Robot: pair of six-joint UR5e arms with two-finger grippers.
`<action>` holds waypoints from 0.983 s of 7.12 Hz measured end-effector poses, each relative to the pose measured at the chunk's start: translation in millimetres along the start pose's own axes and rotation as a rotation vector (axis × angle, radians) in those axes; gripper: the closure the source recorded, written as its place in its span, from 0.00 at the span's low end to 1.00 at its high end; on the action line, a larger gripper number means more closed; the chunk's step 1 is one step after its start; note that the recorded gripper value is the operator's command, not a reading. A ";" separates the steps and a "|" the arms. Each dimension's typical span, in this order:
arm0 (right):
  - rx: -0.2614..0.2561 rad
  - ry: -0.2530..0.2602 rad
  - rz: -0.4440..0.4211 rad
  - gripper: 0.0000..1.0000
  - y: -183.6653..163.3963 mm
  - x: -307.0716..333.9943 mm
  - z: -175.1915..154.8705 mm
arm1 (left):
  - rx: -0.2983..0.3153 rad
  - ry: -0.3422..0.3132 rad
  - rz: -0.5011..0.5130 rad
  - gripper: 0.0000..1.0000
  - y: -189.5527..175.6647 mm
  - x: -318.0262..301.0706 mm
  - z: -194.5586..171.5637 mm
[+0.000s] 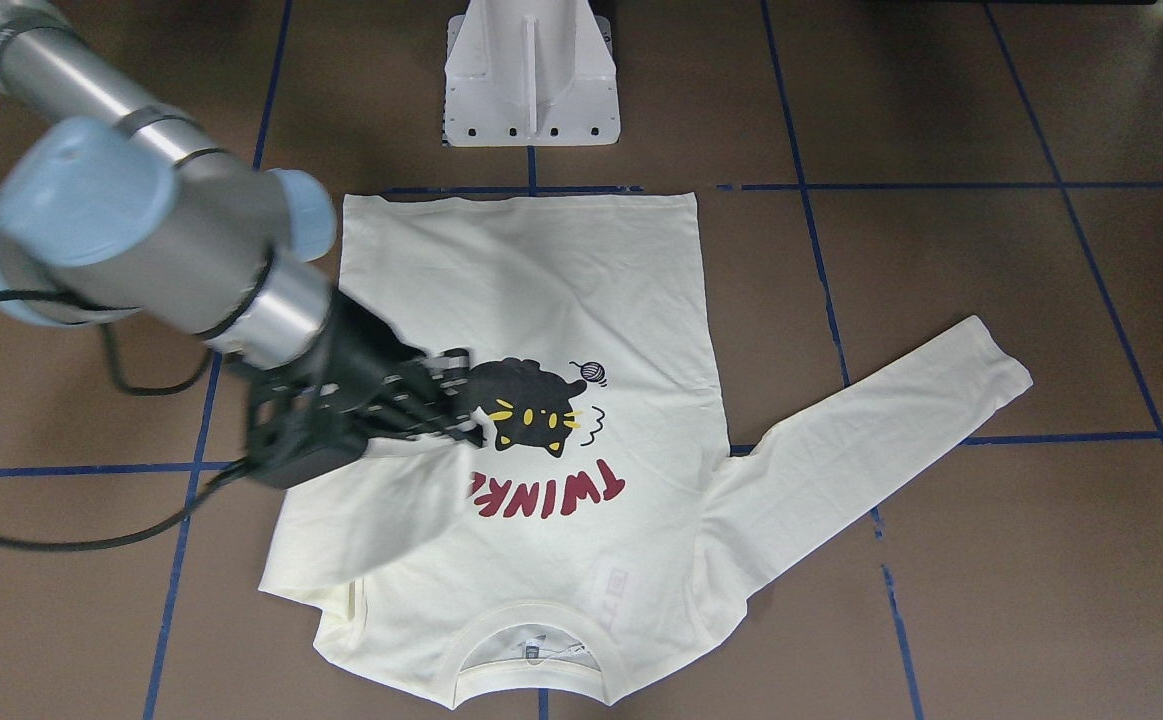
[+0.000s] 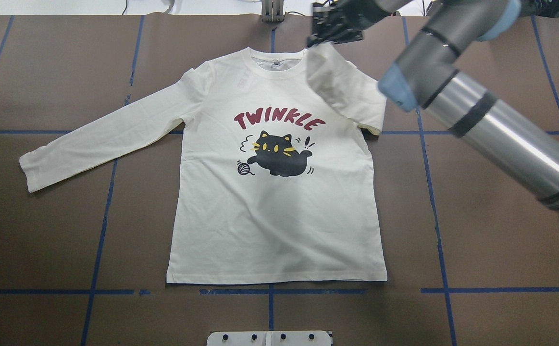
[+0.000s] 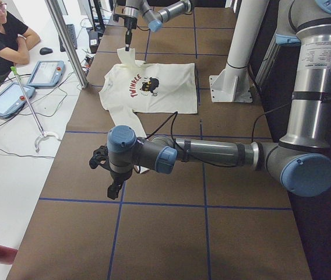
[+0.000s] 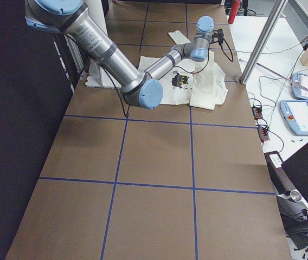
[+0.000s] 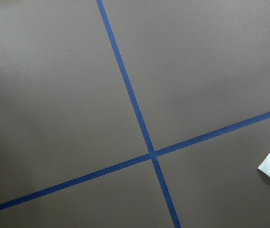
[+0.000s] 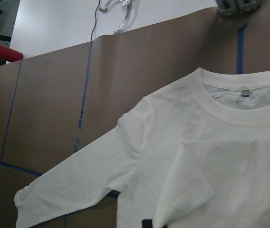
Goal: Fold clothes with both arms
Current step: 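Fold the held sleeve across the shirt front toward the other sleeve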
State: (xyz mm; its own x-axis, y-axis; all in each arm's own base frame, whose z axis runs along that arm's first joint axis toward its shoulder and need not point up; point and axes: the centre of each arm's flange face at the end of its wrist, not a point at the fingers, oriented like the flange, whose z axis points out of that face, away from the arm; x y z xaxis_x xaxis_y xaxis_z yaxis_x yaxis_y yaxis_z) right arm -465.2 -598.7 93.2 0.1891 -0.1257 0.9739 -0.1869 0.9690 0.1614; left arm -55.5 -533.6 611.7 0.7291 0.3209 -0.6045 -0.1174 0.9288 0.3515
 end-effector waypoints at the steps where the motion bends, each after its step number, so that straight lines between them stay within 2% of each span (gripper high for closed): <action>1: 0.024 -0.022 -0.016 1.00 49.3 -44.2 42.3 | -0.003 0.000 -0.003 0.00 0.9 -1.2 1.2; 2: 0.038 -0.023 -0.024 1.00 87.8 -61.4 71.4 | -0.005 0.001 -0.005 0.00 1.6 -2.1 2.4; 4: 0.048 0.013 -0.024 1.00 123.5 -45.3 101.8 | -0.007 0.001 -0.009 0.00 1.4 -2.3 3.5; 5: 0.054 0.029 -0.022 0.58 127.8 -33.8 108.2 | -0.008 0.001 -0.010 0.00 1.5 -2.5 3.8; 6: 0.060 0.038 -0.021 0.43 130.0 -29.9 113.0 | -0.008 0.001 -0.010 0.00 1.5 -2.6 4.0; 7: 0.063 0.035 -0.025 0.04 135.0 -39.6 118.9 | -0.009 0.001 -0.011 0.00 1.8 -3.0 4.5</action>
State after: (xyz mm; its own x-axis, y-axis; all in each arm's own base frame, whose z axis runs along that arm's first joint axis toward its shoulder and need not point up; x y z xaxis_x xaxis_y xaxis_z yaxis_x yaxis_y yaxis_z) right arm -612.5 -488.2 95.4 0.2274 -0.1408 0.9636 -0.2416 0.9504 0.1959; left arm -54.9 -533.7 617.4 0.7294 0.3110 -0.6093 -0.1152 0.9338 0.3386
